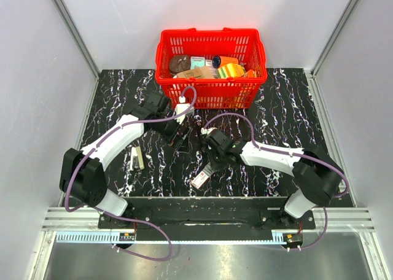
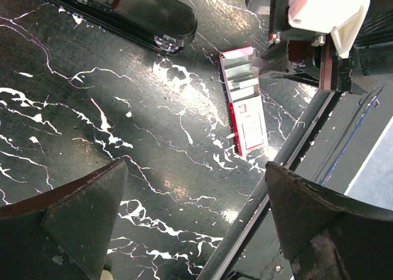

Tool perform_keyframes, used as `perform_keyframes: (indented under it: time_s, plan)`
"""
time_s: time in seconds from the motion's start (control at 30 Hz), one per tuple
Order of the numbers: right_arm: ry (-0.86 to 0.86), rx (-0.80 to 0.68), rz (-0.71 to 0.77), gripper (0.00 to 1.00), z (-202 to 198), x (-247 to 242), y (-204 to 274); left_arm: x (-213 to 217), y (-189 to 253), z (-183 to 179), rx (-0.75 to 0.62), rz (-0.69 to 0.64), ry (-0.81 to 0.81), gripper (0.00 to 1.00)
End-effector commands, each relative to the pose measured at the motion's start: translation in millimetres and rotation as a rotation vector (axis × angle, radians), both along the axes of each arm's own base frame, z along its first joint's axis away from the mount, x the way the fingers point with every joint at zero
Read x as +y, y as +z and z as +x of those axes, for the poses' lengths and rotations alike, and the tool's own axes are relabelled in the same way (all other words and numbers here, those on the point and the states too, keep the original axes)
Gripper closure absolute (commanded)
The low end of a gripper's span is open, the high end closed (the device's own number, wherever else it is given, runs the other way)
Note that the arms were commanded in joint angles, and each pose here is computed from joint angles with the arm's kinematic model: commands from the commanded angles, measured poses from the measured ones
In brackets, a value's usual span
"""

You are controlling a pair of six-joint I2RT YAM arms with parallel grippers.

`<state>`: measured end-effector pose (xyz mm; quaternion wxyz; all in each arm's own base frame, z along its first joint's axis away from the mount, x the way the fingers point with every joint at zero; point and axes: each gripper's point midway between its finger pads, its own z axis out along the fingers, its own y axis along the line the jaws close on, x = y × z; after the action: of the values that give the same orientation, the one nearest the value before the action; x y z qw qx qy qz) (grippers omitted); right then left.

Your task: Unload the staples from the stapler

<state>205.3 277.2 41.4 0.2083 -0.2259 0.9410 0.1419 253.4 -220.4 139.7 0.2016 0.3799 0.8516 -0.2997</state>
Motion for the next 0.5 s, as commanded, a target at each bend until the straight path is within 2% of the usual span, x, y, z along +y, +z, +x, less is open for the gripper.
perform_keyframes:
  time_s: [0.0, 0.47]
  plan:
    - [0.021, 0.001, 0.001, 0.83, 2.9, 4.2, 2.5, -2.6, 19.8, 10.6, -0.073, -0.014, 0.007, 0.01]
    - [0.048, 0.006, -0.001, 0.8, 3.6, 9.0, 1.8, -2.8, 13.2, 11.7, -0.057, 0.013, 0.007, 0.01]
